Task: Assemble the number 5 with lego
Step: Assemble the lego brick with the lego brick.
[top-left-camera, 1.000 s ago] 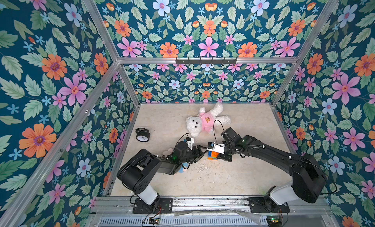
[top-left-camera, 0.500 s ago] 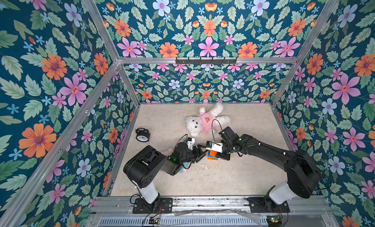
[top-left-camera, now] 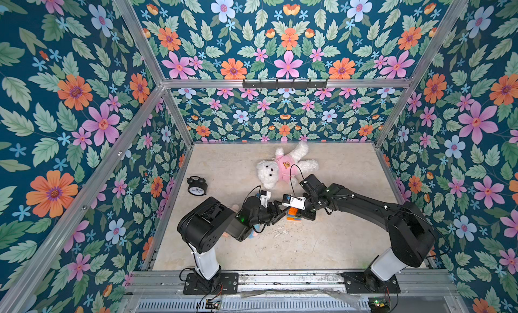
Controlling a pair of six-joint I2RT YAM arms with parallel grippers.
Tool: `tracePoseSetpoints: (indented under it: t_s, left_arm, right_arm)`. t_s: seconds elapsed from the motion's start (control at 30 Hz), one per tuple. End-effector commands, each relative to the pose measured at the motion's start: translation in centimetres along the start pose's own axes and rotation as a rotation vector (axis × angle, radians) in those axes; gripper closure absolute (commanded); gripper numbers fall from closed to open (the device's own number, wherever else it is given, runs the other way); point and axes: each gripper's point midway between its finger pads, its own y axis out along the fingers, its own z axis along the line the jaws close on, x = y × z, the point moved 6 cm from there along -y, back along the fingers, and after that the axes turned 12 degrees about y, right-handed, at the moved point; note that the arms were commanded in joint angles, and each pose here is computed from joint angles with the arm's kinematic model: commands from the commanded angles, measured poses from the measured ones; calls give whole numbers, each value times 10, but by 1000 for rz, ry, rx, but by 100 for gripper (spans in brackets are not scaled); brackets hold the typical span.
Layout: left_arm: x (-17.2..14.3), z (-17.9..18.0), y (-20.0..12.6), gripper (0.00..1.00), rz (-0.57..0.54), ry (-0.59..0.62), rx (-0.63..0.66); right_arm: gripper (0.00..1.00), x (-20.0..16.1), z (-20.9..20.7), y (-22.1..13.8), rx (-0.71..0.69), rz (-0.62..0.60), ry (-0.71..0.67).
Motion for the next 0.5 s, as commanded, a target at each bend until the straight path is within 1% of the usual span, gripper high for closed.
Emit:
tracePoseSetpoints:
  t_s: [0.0,0.07,0.23,0.47]
  left_arm:
    - [1,-6,1,32,5,16,-39]
    - [-1,-3,2,32,15,10,-35]
    - [-2,-2,2,33,10,-1,-50]
    - [-2,-4,1,33,7,2,-63]
  right_arm:
    - [84,-3,1,2,7,23,6]
    - [84,-4,1,3,12,32,10]
    - [84,-2,4,1,35,11,5]
    - [84,0,1,-1,11,13,-6]
